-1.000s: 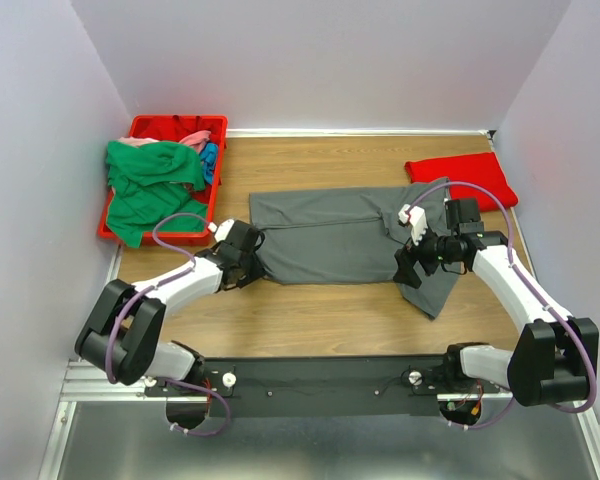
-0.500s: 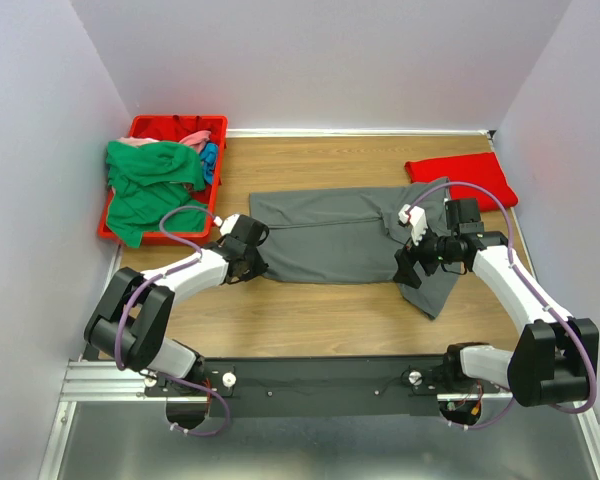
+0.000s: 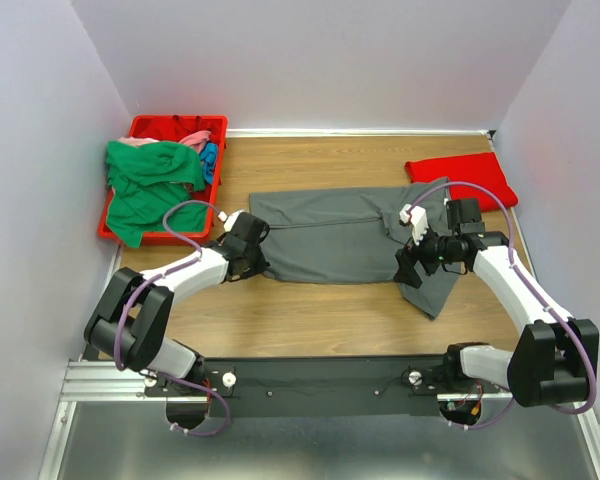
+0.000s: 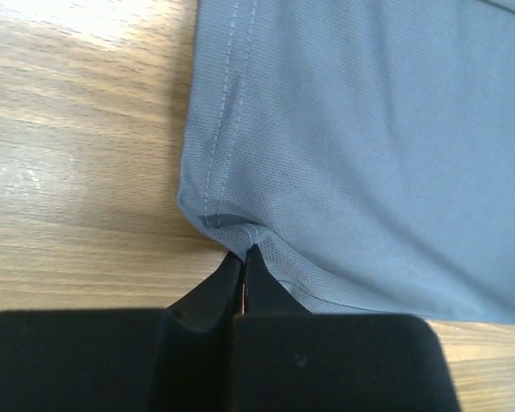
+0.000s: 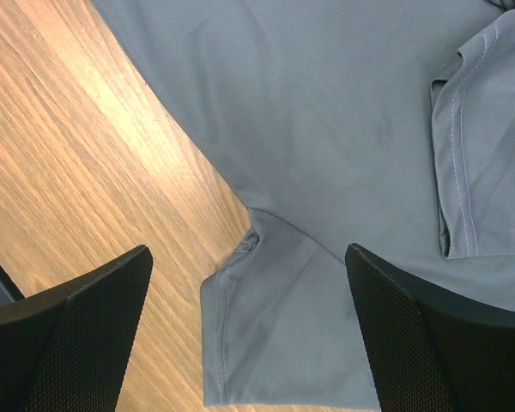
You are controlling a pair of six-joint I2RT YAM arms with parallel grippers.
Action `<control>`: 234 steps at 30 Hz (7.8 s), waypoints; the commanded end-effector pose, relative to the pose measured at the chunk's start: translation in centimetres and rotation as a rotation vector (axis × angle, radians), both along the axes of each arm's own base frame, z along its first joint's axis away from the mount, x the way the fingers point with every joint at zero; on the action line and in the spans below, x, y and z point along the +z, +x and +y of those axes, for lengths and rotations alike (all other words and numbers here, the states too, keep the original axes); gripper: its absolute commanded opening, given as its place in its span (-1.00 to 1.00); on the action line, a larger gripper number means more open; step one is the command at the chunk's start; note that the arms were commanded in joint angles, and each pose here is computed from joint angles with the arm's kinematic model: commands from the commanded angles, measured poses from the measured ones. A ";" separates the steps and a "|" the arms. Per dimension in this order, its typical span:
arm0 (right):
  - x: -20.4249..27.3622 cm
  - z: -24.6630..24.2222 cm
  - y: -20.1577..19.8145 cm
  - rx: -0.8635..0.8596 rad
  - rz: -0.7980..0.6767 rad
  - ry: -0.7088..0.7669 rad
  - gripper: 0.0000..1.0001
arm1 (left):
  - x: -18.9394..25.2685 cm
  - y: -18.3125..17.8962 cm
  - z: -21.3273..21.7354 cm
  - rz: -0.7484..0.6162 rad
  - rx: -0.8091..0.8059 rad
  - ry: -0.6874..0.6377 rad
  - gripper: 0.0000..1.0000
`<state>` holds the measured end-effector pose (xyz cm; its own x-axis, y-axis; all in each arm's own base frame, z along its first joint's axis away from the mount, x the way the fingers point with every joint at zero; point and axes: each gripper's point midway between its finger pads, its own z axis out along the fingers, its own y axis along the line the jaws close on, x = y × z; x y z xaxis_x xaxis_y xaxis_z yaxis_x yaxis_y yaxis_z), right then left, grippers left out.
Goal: Fold and stack the t-shirts
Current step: Fold the tshirt
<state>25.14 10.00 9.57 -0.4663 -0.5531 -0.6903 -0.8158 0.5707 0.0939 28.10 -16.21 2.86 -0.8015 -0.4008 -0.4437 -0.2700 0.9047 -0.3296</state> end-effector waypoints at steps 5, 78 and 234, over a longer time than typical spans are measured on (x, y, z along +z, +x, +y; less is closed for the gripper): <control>0.3 0.0 -0.1 0.006 -0.021 0.015 0.99 | 2.8 0.1 -0.8 -0.085 -0.064 -0.053 -1.00; -10.6 -9.1 -7.6 0.156 0.369 -0.605 -0.29 | 5.9 -1.7 -1.1 -0.219 -0.181 -0.154 -1.00; 3.9 -9.5 14.3 -0.100 -0.144 -0.472 -0.99 | 5.6 5.1 2.7 -0.151 -0.093 -0.114 -1.00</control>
